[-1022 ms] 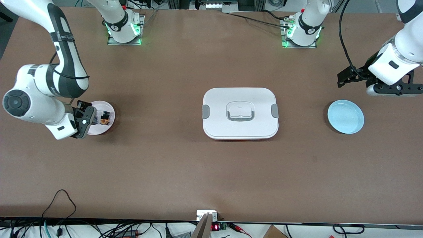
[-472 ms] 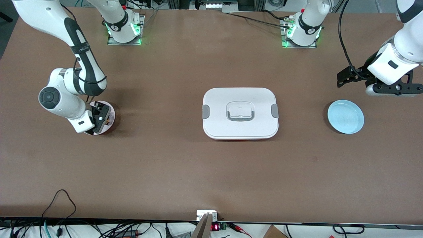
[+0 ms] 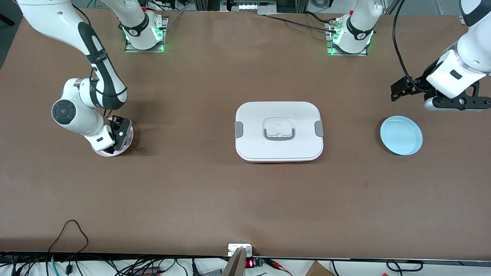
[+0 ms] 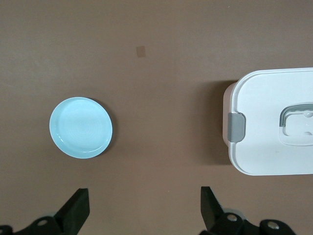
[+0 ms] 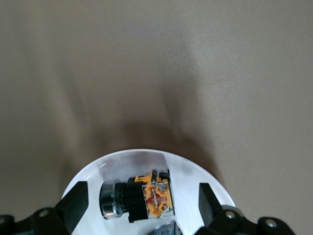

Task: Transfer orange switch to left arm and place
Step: 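Close the right gripper on the orange switch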

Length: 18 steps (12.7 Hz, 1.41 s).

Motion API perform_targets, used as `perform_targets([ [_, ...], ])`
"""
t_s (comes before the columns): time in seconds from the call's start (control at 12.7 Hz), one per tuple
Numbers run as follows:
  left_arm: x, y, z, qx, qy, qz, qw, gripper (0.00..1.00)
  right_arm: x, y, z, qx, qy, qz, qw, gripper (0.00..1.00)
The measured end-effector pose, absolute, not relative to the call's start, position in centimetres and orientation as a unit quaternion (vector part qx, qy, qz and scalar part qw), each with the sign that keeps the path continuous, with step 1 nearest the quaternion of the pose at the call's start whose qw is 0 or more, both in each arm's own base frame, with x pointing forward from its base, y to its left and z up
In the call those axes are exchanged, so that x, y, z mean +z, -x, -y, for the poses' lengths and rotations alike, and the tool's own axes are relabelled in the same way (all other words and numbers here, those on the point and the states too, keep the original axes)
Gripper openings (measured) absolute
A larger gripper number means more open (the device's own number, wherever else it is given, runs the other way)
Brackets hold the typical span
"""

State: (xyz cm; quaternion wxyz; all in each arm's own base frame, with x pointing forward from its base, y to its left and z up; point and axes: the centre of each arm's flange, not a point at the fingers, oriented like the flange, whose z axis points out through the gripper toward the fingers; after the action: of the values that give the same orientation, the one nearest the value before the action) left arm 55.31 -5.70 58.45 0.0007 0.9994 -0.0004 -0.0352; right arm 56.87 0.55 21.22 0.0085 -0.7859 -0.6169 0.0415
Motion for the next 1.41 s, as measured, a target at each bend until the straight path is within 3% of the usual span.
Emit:
perform_targets([
  [0.86,59.2,-55.4,5.9,-0.029,-1.0,0.002,0.001,1.0,18.4,-55.6,1.2,0.034,0.784,0.62,0.002,1.0],
  [1.02,59.1,-55.4,5.9,-0.03,-1.0,0.002,0.001,1.0,18.3,-55.6,1.2,0.034,0.784,0.62,0.002,0.96],
  [1.18,58.9,-55.6,5.9,-0.031,-1.0,0.002,0.001,1.0,18.3,-55.6,1.2,0.033,0.784,0.62,0.002,0.75],
  [1.41,58.8,-55.6,5.9,-0.031,-1.0,0.002,0.001,1.0,18.3,-55.6,1.0,0.031,0.783,0.622,0.001,0.74],
])
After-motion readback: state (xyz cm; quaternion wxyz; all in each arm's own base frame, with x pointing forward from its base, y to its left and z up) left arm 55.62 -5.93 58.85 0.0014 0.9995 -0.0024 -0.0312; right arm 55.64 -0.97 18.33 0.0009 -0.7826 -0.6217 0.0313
